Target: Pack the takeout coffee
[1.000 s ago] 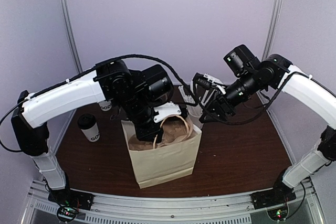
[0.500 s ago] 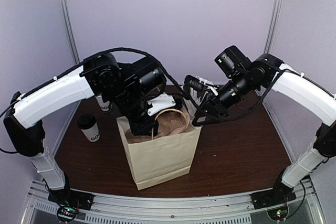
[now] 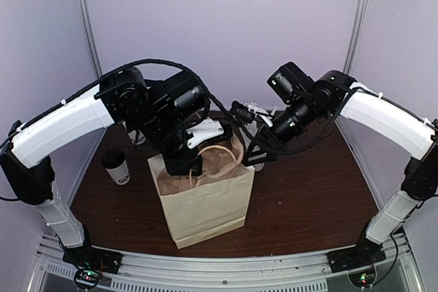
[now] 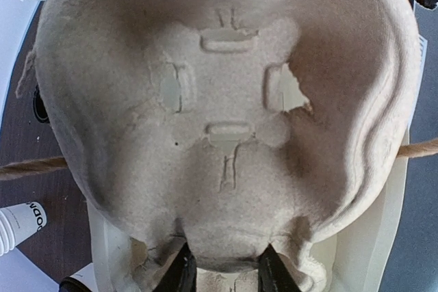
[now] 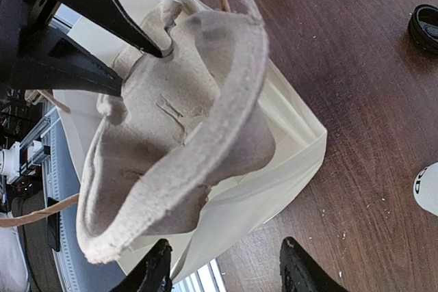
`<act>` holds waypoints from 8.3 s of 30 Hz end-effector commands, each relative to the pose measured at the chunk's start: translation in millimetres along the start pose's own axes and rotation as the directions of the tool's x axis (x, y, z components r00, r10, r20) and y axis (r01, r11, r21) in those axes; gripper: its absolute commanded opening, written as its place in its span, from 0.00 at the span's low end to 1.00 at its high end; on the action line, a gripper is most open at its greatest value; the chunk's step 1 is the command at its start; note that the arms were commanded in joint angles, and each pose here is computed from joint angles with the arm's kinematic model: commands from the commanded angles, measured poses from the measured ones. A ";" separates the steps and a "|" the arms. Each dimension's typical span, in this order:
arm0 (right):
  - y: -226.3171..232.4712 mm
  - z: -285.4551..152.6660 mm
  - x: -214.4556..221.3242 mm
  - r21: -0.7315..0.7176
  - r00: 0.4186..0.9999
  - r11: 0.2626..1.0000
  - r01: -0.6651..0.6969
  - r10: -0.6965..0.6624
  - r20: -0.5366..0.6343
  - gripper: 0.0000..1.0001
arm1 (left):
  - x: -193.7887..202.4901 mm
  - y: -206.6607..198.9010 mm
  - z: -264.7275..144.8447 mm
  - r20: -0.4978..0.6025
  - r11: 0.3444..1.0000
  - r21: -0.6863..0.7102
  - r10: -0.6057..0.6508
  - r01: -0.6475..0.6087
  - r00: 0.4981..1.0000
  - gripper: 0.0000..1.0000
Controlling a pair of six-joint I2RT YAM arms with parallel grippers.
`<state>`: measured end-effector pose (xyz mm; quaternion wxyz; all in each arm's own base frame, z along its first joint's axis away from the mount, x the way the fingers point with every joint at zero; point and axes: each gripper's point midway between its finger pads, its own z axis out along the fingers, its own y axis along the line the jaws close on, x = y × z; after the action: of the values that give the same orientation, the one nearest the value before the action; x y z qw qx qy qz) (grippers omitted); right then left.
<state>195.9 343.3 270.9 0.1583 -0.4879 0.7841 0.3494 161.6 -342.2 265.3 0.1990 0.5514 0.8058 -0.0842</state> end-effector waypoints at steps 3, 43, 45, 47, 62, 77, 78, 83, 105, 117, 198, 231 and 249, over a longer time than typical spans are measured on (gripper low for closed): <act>-8.1 1.1 -9.2 0.095 1.000 0.995 -0.002 0.001 0.008 0.47 | -6.6 1.5 -5.4 0.041 0.999 -0.013 -0.034 0.035 0.999 0.01; 3.4 -29.5 -29.7 0.131 0.992 0.991 -0.028 0.011 0.129 0.11 | 11.8 -1.3 20.8 -0.151 0.997 -0.016 -0.079 0.078 0.985 0.00; 4.2 -34.0 -30.4 0.128 0.990 0.992 -0.015 -0.003 0.138 0.27 | 12.8 -0.7 22.7 -0.158 0.997 -0.020 -0.072 0.070 0.985 0.00; 10.9 -40.0 -31.3 0.091 0.988 0.996 0.014 -0.028 0.149 0.34 | 12.0 -2.8 26.1 -0.164 0.998 -0.007 -0.068 0.068 0.984 0.00; 71.6 -93.2 -2.4 -0.212 0.925 0.917 0.339 -0.284 0.252 0.71 | 7.8 -4.2 20.0 -0.114 0.999 0.016 -0.043 0.045 0.993 0.00; 92.4 -45.2 -20.3 -0.175 0.901 0.889 0.424 -0.394 0.181 0.73 | 10.6 -1.6 22.7 -0.114 0.998 0.018 -0.064 0.067 0.991 0.00; 91.8 -43.0 -23.0 -0.169 0.901 0.890 0.423 -0.394 0.183 0.73 | 10.4 -1.9 22.7 -0.113 0.998 0.019 -0.063 0.065 0.992 0.00; 104.2 -34.7 -29.9 -0.202 0.897 0.879 0.432 -0.395 0.199 0.67 | 10.4 -0.8 23.1 -0.113 0.998 0.016 -0.063 0.066 0.992 0.00; 151.4 -26.8 19.2 -0.338 0.787 0.719 0.607 -0.604 0.130 0.00 | 34.6 -16.6 34.6 -0.260 0.989 0.128 -0.033 0.068 0.965 0.00; 157.4 -24.4 7.9 -0.284 0.756 0.708 0.646 -0.644 0.115 0.01 | 50.4 -24.3 51.0 -0.340 0.983 0.151 -0.048 0.105 0.939 0.00; 136.7 4.4 -11.9 -0.128 0.758 0.751 0.648 -0.653 0.003 0.00 | -20.5 25.1 -93.2 0.418 0.992 -0.018 -0.104 0.122 0.903 0.81; 122.8 -26.5 -51.5 0.052 0.717 0.717 0.695 -0.697 0.020 0.00 | -40.7 75.8 -28.2 0.314 0.964 0.218 -0.218 0.154 0.924 0.00; 136.5 -98.3 -102.9 0.250 0.652 0.673 0.696 -0.738 0.173 0.00 | -97.6 80.3 -96.3 0.491 0.969 0.235 -0.187 0.077 0.851 0.00</act>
<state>130.8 382.9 448.6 0.4144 -0.6999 0.5215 0.2578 245.2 -355.7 394.0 0.3412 0.4632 0.7573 -0.3091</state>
